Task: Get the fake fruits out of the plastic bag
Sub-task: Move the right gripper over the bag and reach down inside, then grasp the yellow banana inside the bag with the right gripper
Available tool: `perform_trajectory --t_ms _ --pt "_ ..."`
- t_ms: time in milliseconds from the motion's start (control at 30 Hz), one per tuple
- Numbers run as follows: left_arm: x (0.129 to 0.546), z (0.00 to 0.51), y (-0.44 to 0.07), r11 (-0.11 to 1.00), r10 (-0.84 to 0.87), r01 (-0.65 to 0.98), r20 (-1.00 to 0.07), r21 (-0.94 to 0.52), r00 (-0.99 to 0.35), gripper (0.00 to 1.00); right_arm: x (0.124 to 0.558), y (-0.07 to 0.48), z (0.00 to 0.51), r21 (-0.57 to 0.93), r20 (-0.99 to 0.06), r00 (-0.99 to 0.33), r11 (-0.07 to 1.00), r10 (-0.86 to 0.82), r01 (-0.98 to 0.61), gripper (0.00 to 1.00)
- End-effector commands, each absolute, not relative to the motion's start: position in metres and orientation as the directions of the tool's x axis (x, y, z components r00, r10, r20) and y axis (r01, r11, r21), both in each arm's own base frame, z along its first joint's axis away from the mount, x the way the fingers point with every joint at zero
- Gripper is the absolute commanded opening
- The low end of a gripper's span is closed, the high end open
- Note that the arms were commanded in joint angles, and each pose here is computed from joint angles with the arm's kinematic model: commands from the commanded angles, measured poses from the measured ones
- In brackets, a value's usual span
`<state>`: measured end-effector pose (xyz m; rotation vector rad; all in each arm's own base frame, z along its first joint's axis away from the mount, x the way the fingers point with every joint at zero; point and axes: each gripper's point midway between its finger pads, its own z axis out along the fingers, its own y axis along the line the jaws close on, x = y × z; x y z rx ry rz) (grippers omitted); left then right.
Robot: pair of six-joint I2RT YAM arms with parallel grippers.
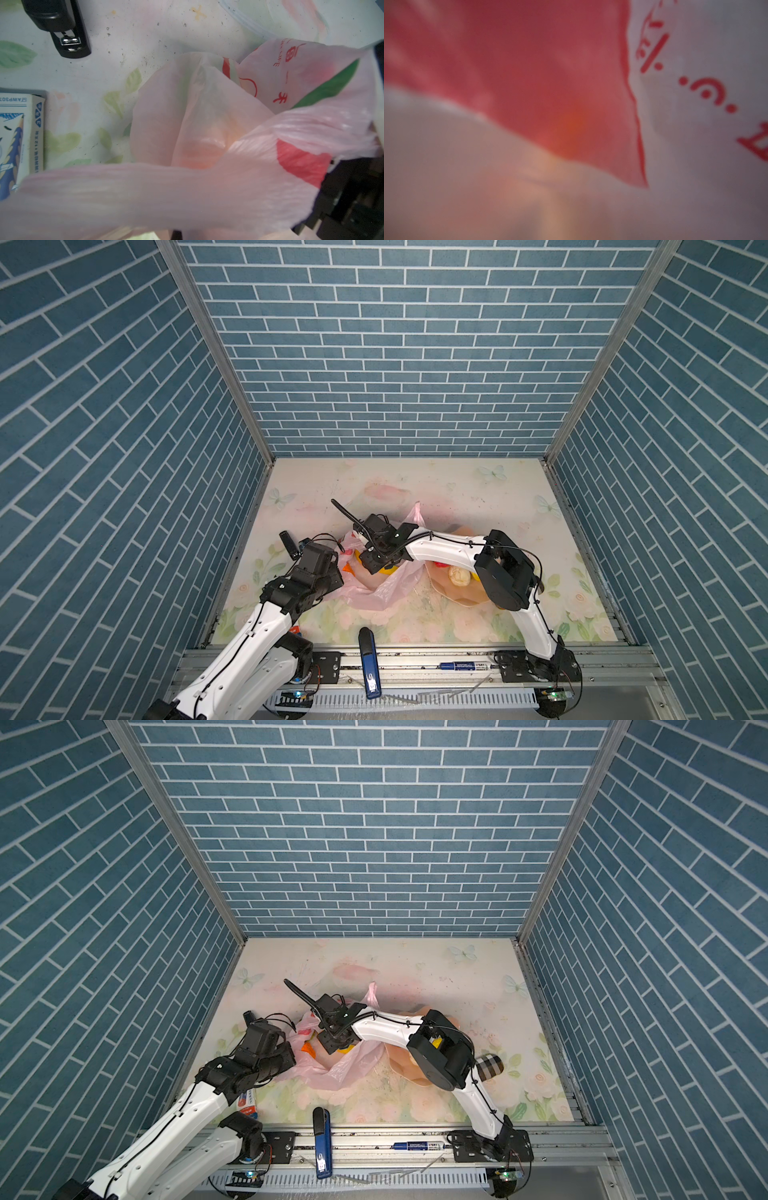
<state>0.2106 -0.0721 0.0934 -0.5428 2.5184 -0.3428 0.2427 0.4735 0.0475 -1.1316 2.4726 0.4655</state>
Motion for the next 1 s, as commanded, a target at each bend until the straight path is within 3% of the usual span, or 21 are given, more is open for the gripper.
perform_trajectory --t_ms 0,200,500,733,967 --pt "0.209 0.090 -0.073 0.887 -0.443 -0.308 -0.441 -0.344 -0.781 0.00 0.247 0.483 0.046 0.128 -0.478 -0.581 0.602 -0.659 -0.788 0.60" --pt "0.211 0.090 -0.074 0.886 -0.444 -0.308 -0.443 -0.348 -0.778 0.00 0.246 0.485 0.034 0.134 -0.456 -0.584 0.597 -0.672 -0.791 0.59" --pt "0.217 0.090 -0.078 0.884 -0.444 -0.300 -0.443 -0.359 -0.779 0.00 0.251 0.481 0.032 0.134 -0.455 -0.586 0.599 -0.671 -0.790 0.45" --pt "0.225 0.094 -0.079 0.884 -0.448 -0.301 -0.458 -0.358 -0.768 0.00 0.249 0.480 0.051 0.138 -0.476 -0.554 0.564 -0.683 -0.814 0.32" --pt "0.232 0.100 -0.076 0.889 -0.445 -0.311 -0.476 -0.336 -0.759 0.00 0.240 0.481 0.084 0.171 -0.509 -0.523 0.515 -0.684 -0.840 0.28"
